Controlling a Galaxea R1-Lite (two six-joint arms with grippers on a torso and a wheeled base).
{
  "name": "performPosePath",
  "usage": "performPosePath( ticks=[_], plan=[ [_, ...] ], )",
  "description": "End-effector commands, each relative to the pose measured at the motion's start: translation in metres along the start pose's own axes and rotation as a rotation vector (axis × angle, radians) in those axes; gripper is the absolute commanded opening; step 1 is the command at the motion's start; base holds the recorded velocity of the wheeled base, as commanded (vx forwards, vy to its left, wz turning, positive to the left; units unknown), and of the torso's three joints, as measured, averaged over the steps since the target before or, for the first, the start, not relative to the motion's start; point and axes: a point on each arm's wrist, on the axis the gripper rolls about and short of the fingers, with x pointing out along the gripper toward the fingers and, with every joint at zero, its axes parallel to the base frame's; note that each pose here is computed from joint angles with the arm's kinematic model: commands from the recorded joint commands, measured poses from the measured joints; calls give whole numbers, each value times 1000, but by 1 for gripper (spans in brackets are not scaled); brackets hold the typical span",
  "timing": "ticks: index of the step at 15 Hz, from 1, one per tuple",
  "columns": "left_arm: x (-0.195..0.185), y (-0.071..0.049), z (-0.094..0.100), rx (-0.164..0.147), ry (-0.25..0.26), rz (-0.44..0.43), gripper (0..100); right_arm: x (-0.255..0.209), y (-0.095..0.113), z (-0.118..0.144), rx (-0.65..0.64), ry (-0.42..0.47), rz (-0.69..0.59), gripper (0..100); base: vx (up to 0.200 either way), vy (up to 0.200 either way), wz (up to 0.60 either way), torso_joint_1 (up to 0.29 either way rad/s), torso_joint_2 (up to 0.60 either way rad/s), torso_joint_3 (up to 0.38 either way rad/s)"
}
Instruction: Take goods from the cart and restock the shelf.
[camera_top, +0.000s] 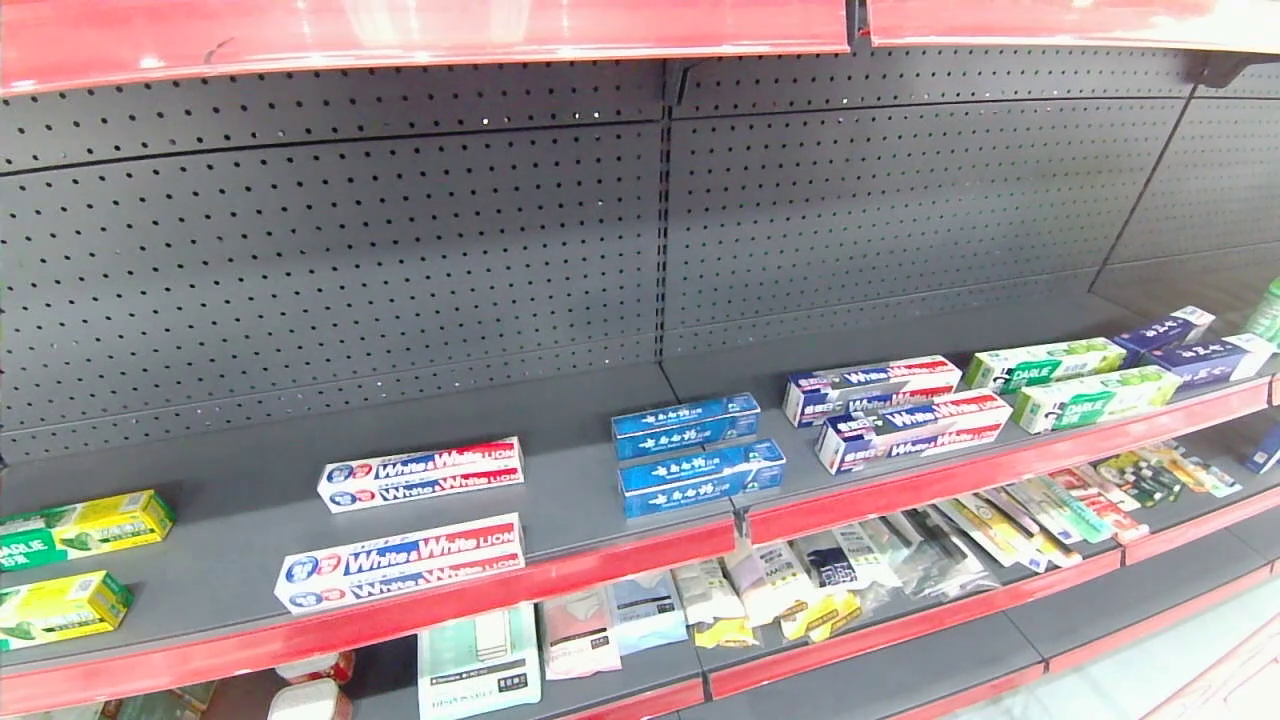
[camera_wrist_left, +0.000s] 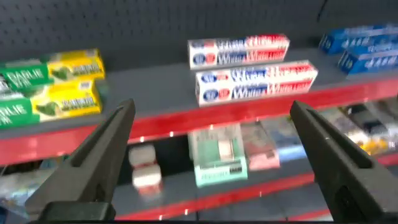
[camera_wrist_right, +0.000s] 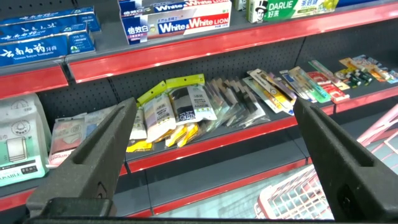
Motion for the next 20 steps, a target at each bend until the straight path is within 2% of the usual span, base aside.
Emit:
performPosePath(
  ticks=[1, 5, 6, 7, 19, 20],
  plan=[
    [1, 1, -9, 1, -17, 18, 100, 0, 0, 0, 0, 3, 0, 100, 0, 0, 0, 0, 0, 0],
    [1, 1, -10, 17, -11, 14, 100, 0, 0, 0, -11, 2, 4, 100, 0, 0, 0, 0, 0, 0],
    [1, 1, -10, 17, -11, 17, 100, 0, 0, -1, -9, -6, 30, 100, 0, 0, 0, 0, 0, 0],
    [1, 1, -10, 17, -11, 17, 100, -4, -1, -2, -18, -57, 99, 100, 0, 0, 0, 0, 0, 0],
    [1, 1, -10, 17, -11, 15, 100, -6, -1, -3, -11, -84, 96, 100, 0, 0, 600, 4, 3, 3],
    [1, 1, -10, 17, -11, 17, 100, -6, -1, -3, -11, -84, 96, 100, 0, 0, 0, 0, 0, 0]
  ],
)
